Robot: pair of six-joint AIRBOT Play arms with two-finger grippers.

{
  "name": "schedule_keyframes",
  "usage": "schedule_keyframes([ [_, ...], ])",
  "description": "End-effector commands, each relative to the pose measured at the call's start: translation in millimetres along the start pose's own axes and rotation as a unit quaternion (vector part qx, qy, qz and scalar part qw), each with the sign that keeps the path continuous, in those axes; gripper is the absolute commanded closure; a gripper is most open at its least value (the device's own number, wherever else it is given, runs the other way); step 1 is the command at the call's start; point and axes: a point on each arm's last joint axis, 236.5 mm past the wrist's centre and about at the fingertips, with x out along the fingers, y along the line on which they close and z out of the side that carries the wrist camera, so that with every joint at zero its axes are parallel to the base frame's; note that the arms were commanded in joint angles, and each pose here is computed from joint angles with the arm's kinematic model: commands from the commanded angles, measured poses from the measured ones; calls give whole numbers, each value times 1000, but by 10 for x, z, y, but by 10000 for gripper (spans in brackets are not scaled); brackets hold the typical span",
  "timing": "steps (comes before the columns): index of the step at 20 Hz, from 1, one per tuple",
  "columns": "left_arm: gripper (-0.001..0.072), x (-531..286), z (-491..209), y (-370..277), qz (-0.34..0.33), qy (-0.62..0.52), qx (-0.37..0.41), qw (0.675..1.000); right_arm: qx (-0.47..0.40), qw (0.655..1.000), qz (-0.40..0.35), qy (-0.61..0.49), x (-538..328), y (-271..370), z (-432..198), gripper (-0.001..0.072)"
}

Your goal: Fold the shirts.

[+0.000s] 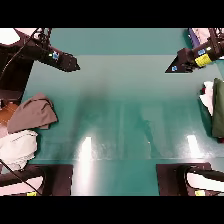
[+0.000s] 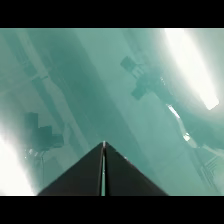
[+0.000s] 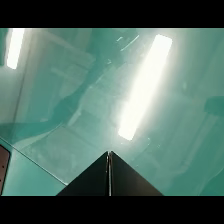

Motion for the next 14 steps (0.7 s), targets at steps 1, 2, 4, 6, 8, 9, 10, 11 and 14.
schedule_keyframes([
  [1,681,1,1,-1,0,0,0,1000,-1,1000,1,0,4,14,0,696],
  [2,681,1,1,-1,0,0,0,1000,-2,1000,1,0,3,15,0,696],
  [4,681,1,1,-1,0,0,0,1000,-1,1000,1,0,4,14,-1,696],
  [6,681,1,1,-1,0,0,0,1000,-1,1000,1,0,4,14,0,697],
  [8,681,1,1,-1,0,0,0,1000,-1,1000,1,0,4,15,-1,696],
  [9,681,1,1,-1,0,0,0,1000,-1,1000,1,0,3,14,0,696],
  [10,681,1,1,-1,0,0,0,1000,-1,1000,1,1,4,15,-2,696],
  [11,681,1,1,-1,0,0,0,1000,-1,1000,1,1,4,15,-3,696],
  [14,681,2,61,6,1,-13,6,1000,-1,1000,1,5,3,14,-21,696],
])
